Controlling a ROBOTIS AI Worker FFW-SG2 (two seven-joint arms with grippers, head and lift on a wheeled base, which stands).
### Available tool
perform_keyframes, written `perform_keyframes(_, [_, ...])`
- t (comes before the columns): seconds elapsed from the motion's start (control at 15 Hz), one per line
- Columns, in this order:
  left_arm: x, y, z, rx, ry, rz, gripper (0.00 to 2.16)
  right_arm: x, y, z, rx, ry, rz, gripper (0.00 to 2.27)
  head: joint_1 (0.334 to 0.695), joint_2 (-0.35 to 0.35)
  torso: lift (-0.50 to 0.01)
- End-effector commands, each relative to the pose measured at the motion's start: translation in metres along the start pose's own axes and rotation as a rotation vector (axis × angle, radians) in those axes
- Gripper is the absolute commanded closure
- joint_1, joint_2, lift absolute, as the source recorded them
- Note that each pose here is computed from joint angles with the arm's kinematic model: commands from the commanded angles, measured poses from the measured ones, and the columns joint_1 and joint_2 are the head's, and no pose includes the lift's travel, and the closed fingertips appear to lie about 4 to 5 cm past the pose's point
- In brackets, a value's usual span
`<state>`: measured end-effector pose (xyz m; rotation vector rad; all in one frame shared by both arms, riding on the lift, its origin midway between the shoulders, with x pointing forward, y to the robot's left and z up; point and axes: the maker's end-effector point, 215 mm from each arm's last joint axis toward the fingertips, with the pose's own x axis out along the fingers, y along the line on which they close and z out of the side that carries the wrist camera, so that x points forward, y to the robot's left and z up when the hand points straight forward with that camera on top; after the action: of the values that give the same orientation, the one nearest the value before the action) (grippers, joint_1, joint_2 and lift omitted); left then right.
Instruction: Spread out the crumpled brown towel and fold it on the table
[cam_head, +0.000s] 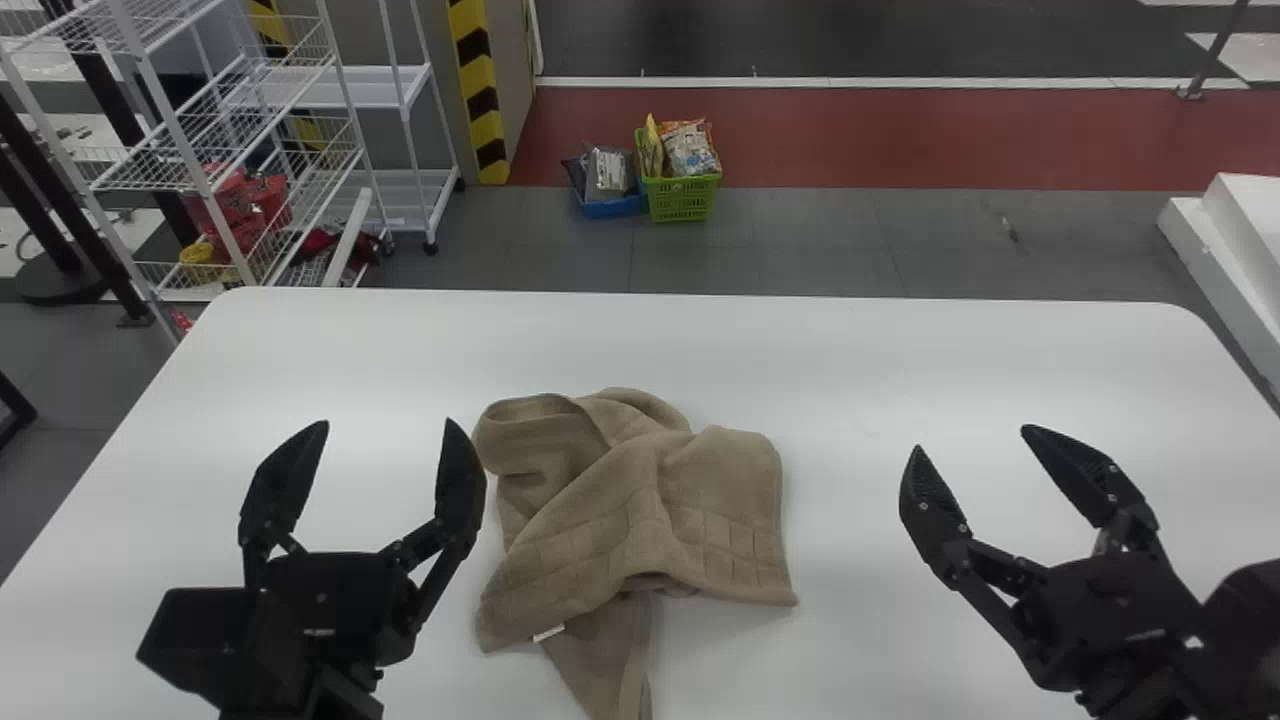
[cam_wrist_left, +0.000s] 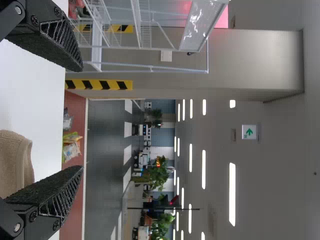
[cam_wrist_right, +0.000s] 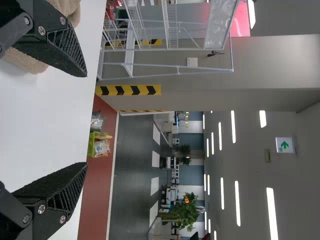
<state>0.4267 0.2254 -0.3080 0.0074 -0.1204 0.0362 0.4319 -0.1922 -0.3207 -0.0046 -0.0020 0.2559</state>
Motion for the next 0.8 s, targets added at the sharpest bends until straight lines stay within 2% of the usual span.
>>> perform_keyframes(0.0, [0.0, 0.0007, -0.0006, 0.001, 0.001, 0.004, 0.14, 0.0001, 0.0004, 0.0009, 0.0, -0.002, 0.001, 0.22, 0.695, 0.043, -0.127])
perform_keyframes(0.73, [0.0017, 0.0021, -0.0017, 0.0, 0.003, 0.01, 0.14, 0.0007, 0.0015, 0.0014, -0.005, -0.008, 0.007, 0.22, 0.695, 0.048, -0.127])
